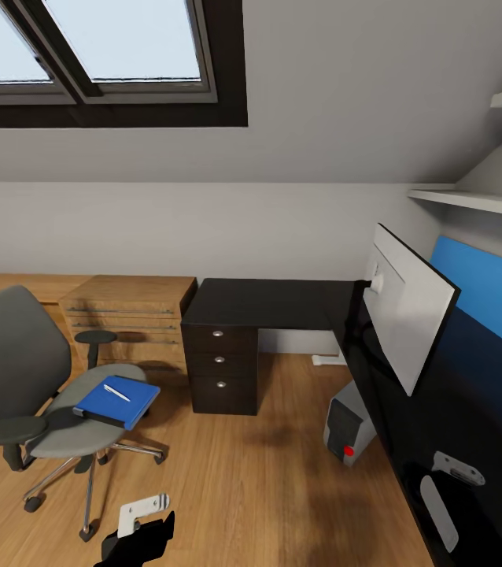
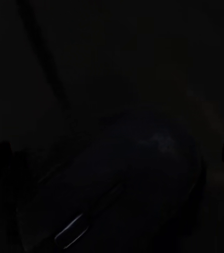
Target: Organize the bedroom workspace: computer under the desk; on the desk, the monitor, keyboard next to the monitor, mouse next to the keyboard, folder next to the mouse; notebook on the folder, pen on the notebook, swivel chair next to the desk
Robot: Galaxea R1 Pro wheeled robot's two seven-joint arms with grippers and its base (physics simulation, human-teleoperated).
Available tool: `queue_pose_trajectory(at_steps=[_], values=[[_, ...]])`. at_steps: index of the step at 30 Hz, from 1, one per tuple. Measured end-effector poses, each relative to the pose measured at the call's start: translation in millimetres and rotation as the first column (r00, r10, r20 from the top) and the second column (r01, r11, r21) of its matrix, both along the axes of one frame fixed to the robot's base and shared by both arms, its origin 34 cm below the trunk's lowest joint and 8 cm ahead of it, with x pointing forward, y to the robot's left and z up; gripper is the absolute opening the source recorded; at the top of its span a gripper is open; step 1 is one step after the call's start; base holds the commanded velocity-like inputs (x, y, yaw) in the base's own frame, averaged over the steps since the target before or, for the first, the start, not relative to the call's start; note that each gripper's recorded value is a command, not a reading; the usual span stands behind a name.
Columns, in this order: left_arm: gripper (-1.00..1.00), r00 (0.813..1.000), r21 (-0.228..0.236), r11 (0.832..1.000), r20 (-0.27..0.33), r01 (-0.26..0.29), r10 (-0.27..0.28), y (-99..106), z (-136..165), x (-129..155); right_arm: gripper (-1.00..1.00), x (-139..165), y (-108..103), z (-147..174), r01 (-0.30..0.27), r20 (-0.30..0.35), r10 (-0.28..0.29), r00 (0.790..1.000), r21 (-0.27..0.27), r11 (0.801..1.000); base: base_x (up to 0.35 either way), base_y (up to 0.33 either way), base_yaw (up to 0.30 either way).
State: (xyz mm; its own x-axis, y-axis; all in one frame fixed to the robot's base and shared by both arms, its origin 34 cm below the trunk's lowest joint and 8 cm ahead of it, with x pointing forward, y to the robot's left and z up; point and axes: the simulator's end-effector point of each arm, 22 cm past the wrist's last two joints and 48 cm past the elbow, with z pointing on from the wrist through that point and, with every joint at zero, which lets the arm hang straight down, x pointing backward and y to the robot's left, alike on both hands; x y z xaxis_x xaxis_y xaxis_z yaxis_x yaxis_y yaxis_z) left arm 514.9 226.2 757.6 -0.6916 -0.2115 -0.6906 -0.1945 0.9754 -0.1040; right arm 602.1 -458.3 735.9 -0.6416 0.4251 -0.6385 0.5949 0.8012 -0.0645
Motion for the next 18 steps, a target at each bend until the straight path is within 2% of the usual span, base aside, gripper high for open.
queue_pose_trajectory(at_steps=[18], values=[[1.0,1.0,-0.001,1.0,-0.001,0.0,0.0,-0.1,-0.3,-0.2,-1.0,0.5,-0.3,0.9,-0.001,0.001,0.001,1.0,-0.005,1.0,0.0,0.0,0.0]])
